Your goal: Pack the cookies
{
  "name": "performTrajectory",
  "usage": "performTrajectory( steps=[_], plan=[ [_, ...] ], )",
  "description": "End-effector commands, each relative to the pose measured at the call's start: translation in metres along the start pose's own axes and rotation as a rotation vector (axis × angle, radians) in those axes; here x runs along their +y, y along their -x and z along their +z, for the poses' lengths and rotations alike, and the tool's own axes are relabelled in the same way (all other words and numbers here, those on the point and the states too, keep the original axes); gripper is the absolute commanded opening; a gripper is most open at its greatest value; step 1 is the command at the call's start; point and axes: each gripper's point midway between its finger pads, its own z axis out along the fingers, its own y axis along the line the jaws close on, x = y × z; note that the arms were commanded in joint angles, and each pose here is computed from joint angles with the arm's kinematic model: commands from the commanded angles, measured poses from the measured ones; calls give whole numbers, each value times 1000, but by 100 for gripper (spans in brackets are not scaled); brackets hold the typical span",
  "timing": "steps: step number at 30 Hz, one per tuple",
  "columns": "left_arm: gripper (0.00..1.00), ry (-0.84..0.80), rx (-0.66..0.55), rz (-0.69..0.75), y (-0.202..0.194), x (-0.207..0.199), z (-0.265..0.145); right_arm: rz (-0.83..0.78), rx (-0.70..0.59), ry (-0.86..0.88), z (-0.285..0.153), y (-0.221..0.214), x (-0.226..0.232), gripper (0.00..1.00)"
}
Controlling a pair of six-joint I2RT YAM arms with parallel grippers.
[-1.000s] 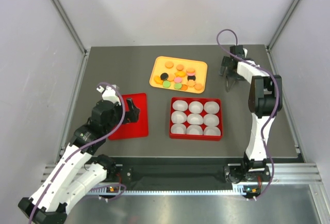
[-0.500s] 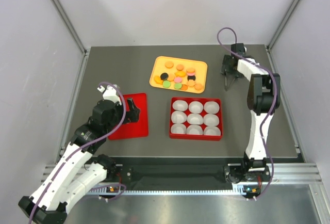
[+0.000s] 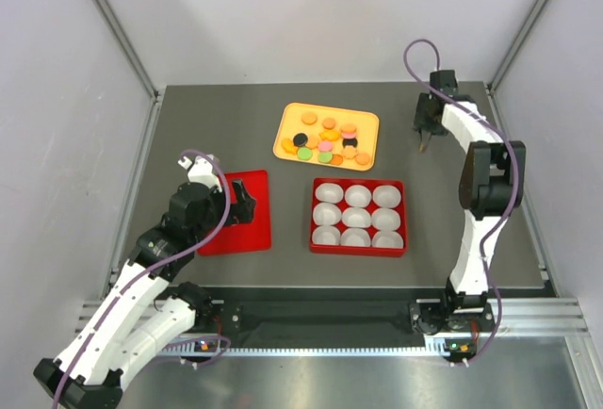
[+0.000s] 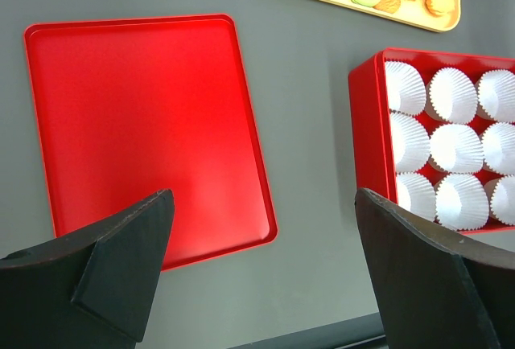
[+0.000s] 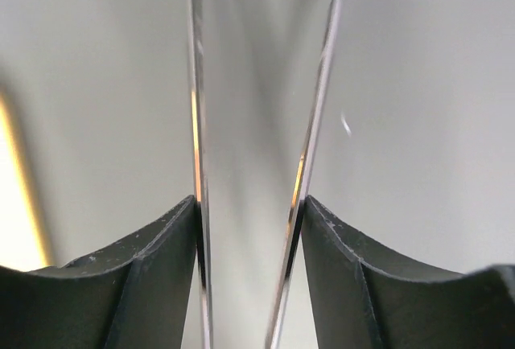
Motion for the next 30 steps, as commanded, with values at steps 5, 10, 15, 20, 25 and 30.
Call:
performTrajectory(
  steps=[5,10,15,20,25,30],
  plan=[
    [99,-1,-39,-1,9,-1,-1,-7,-225,105,-108,58,18,52],
    [99,-1,-46,-4,11,0,-2,-32,-260,140,-139,54,24,52],
    [99,2,-50,-5,11,0,-3,-67,-289,188,-165,49,40,52],
    [99,2,-50,-6,11,0,-3,-150,-286,238,-179,34,76,50],
    [99,2,-49,-6,11,0,-3,-216,-267,315,-186,13,120,49],
    [99,0,-46,-6,10,0,-2,-274,-223,344,-174,-8,155,49]
  ],
)
